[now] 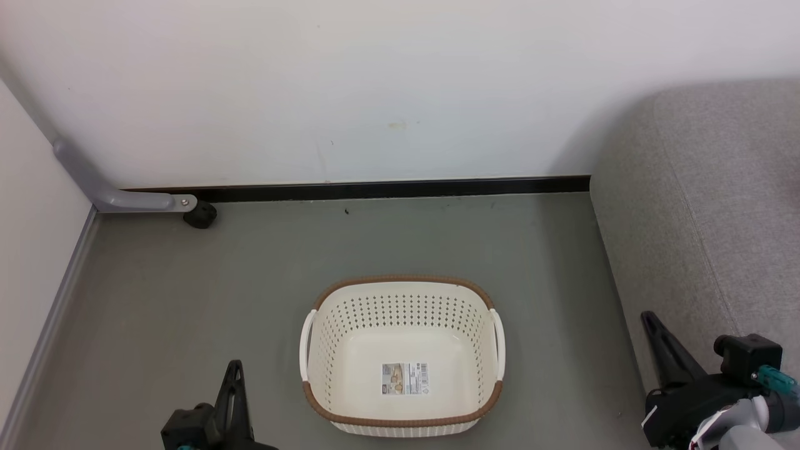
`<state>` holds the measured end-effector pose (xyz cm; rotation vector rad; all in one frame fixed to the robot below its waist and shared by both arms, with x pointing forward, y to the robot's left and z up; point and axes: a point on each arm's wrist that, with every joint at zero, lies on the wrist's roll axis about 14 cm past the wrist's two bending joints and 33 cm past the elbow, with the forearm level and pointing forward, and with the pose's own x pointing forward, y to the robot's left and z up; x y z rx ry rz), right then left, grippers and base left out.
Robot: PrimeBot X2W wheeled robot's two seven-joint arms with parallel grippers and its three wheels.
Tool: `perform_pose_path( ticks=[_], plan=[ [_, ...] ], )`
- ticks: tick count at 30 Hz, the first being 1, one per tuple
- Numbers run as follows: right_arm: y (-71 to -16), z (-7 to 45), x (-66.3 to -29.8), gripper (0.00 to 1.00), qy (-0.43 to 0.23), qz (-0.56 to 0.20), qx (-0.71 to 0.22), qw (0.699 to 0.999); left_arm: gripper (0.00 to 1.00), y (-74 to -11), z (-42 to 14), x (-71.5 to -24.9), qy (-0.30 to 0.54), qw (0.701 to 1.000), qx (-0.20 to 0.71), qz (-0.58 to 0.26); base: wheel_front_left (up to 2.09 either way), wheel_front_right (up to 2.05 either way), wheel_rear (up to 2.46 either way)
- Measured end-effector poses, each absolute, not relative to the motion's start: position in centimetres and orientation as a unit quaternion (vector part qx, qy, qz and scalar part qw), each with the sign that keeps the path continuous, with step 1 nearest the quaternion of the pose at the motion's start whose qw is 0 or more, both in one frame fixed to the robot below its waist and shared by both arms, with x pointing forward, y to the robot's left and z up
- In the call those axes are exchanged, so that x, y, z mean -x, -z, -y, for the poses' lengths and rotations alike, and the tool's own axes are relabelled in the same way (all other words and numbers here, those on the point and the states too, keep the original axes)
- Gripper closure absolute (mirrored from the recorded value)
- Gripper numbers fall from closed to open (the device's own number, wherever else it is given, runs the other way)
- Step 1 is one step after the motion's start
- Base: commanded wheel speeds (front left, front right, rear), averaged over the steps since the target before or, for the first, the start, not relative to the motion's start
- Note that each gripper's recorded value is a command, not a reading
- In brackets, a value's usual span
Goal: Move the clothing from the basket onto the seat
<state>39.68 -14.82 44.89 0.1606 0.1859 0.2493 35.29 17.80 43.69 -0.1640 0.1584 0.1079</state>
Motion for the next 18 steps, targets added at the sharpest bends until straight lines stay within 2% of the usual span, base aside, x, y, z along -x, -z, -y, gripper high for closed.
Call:
perform_pose_path(
  ticks=[3,18],
  plan=[
    [-43.8,14.5,-38.9,1.0,-0.12,-0.11,-0.094,0.982,1.0,-42.9,-17.9,-34.8,-0.058,0.99,0.088,-0.092,0.0,0.0,0.0],
    [-44.7,15.8,-39.6,1.0,-0.072,-0.111,-0.19,0.973,1.0,-42.1,-18.5,-34.8,-0.08,0.971,0.189,-0.12,0.0,0.0,0.0]
  ],
)
